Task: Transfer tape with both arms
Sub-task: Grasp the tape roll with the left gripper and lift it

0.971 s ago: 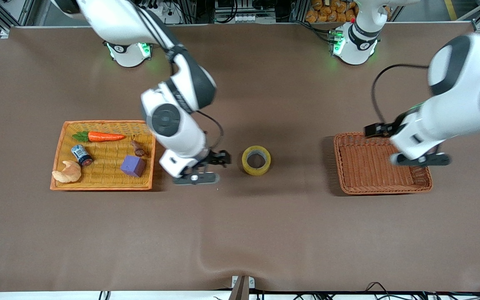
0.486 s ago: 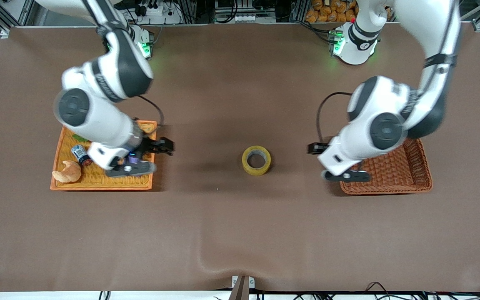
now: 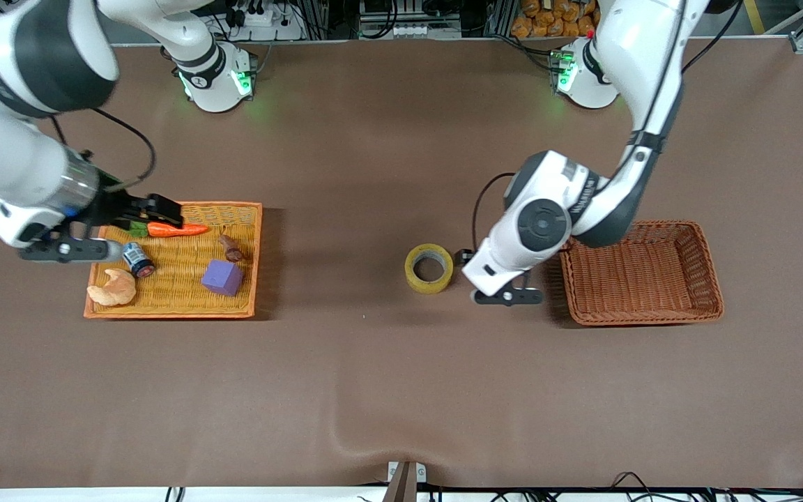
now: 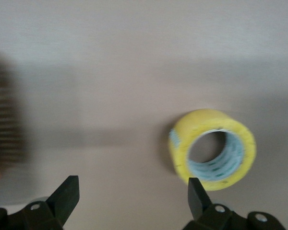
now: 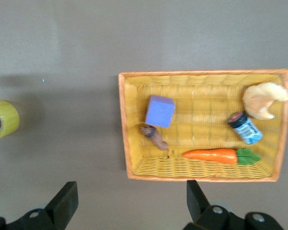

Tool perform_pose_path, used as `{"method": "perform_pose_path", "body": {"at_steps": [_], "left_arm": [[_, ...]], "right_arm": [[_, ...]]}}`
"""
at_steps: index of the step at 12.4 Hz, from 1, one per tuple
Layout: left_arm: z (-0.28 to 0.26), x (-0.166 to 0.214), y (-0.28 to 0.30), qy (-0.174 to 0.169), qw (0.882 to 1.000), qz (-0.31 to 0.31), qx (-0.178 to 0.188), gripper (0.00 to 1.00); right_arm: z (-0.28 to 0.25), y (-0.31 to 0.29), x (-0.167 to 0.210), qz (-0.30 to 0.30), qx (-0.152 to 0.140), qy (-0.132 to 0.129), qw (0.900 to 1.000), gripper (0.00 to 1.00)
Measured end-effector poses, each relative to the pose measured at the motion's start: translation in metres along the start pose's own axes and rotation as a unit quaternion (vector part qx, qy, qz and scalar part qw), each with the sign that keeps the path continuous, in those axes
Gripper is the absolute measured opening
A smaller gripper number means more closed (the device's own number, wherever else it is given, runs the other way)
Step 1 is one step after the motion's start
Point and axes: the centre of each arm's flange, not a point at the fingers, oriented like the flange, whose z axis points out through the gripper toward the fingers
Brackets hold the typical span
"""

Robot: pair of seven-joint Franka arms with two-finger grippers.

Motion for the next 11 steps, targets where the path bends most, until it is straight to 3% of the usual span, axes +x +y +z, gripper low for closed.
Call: {"method": "perform_pose_path", "body": {"at_steps": [4,11], "left_arm": [[0.048,-0.009,0.043,0.033,0.999,0.021,-0.024,1.00],[0.095,-0.014,0.036,0.023,0.999,0.018,-0.019,0.96]], "right_arm": [[-0.034,0.067,-0.007,-0.021,-0.003,0.026,0.999,1.00],[-0.078,0.091,-0.052,-0.042,-0.036,-0.012,0.998,1.00]]}}
